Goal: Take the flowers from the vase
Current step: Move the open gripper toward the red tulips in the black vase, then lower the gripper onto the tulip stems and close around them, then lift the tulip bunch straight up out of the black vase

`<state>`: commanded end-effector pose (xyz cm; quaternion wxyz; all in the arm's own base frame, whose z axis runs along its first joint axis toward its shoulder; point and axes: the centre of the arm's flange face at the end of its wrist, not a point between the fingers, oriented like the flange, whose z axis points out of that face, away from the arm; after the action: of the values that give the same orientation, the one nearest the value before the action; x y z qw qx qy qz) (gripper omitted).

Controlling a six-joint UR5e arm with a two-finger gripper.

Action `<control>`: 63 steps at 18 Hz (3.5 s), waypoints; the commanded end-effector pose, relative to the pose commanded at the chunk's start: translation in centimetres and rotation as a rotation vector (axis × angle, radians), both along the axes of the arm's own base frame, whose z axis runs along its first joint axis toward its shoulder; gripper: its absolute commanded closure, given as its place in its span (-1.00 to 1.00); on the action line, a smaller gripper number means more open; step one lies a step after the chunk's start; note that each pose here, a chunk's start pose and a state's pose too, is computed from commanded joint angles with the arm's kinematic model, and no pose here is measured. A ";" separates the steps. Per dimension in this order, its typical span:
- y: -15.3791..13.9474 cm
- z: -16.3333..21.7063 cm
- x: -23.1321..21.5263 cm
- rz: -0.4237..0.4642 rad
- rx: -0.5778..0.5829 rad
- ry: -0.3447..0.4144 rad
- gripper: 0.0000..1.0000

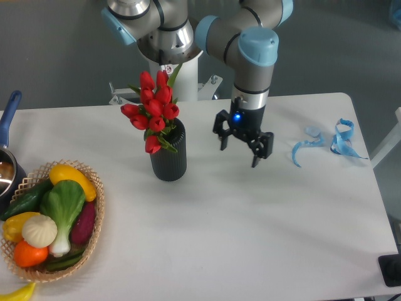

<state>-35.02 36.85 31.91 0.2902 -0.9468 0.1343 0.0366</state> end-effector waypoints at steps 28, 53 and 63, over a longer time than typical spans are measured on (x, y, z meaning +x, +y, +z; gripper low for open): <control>-6.1 0.5 10.3 0.006 0.399 -0.187 -1.00; -4.0 5.1 9.5 0.010 0.674 -0.441 1.00; -5.1 13.2 6.3 0.140 0.741 -0.548 1.00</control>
<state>-28.73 31.78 45.14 0.6306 -0.7608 -0.0339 -0.1496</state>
